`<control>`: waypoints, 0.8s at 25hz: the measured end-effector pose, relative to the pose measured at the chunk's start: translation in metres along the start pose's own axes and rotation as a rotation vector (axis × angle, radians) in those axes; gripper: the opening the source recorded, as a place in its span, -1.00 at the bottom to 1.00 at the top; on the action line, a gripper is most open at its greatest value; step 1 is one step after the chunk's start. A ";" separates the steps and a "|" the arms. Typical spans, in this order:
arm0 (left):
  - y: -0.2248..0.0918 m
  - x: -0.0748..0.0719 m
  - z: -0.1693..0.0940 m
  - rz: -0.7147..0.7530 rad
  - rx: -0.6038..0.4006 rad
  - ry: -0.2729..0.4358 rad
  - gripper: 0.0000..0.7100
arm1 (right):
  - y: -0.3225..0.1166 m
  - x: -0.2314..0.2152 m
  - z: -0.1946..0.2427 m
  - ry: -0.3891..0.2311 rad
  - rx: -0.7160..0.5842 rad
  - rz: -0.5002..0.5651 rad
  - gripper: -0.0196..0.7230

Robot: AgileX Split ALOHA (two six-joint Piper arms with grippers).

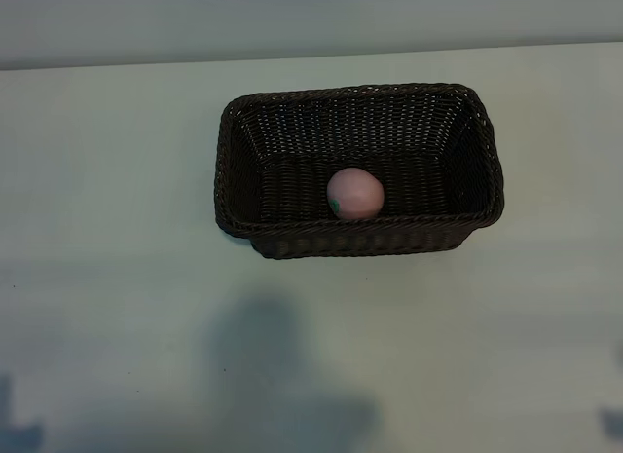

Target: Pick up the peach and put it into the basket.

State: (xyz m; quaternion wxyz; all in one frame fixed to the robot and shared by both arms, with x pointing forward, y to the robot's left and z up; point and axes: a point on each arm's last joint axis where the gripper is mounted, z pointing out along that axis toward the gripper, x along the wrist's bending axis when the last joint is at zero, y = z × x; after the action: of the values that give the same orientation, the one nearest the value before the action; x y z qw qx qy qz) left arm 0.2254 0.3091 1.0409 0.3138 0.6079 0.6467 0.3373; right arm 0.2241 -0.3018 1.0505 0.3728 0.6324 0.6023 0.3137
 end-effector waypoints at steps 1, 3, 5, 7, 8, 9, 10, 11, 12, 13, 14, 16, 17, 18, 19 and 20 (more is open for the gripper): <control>0.000 0.000 0.000 0.000 0.000 0.000 0.67 | 0.000 0.000 0.001 0.000 0.000 -0.003 0.36; 0.000 0.000 0.000 0.000 0.000 0.000 0.67 | 0.001 0.000 0.001 0.000 -0.009 -0.006 0.36; 0.000 0.000 0.000 0.000 0.000 0.000 0.67 | 0.001 0.000 0.001 0.000 -0.017 -0.008 0.36; 0.000 0.000 0.000 0.000 0.000 0.000 0.67 | 0.002 0.000 0.002 -0.001 -0.025 -0.007 0.36; 0.000 0.000 0.000 0.001 0.000 0.000 0.67 | 0.002 0.000 0.002 -0.001 -0.033 -0.005 0.36; 0.000 0.000 0.000 0.001 0.000 0.000 0.67 | 0.002 0.000 0.004 -0.001 -0.037 0.003 0.36; 0.000 0.000 0.000 0.001 0.000 0.000 0.67 | 0.002 0.000 0.005 -0.001 -0.045 0.014 0.36; 0.000 0.000 0.000 0.001 0.000 0.000 0.67 | 0.003 0.000 0.007 -0.002 -0.053 0.013 0.36; 0.000 0.000 0.000 0.001 0.000 0.000 0.67 | 0.002 0.000 0.009 -0.002 -0.057 0.026 0.36; 0.000 0.000 0.000 0.001 0.000 0.000 0.67 | 0.002 0.000 0.009 -0.004 -0.058 0.034 0.36; 0.000 0.000 0.000 0.001 0.000 0.000 0.67 | 0.002 0.000 0.010 -0.010 -0.061 0.042 0.36; 0.000 0.000 0.000 0.001 0.000 0.000 0.67 | 0.003 -0.001 0.010 -0.019 -0.068 0.051 0.36; 0.000 0.000 0.000 0.001 0.000 0.000 0.67 | 0.003 -0.001 0.010 -0.019 -0.068 0.052 0.36; 0.000 0.000 0.000 0.001 0.000 0.000 0.67 | 0.003 -0.001 0.010 -0.020 -0.069 0.052 0.36; 0.000 0.000 0.000 0.001 0.000 0.000 0.67 | 0.003 -0.001 0.010 -0.021 -0.069 0.052 0.36; 0.000 0.000 0.000 0.001 0.000 0.000 0.67 | 0.003 -0.002 0.010 -0.022 -0.068 0.052 0.36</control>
State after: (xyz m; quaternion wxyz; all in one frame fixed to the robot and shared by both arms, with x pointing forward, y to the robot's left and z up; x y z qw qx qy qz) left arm 0.2254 0.3091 1.0409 0.3136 0.6083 0.6463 0.3375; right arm 0.2340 -0.3043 1.0474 0.3924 0.6381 0.5706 0.3366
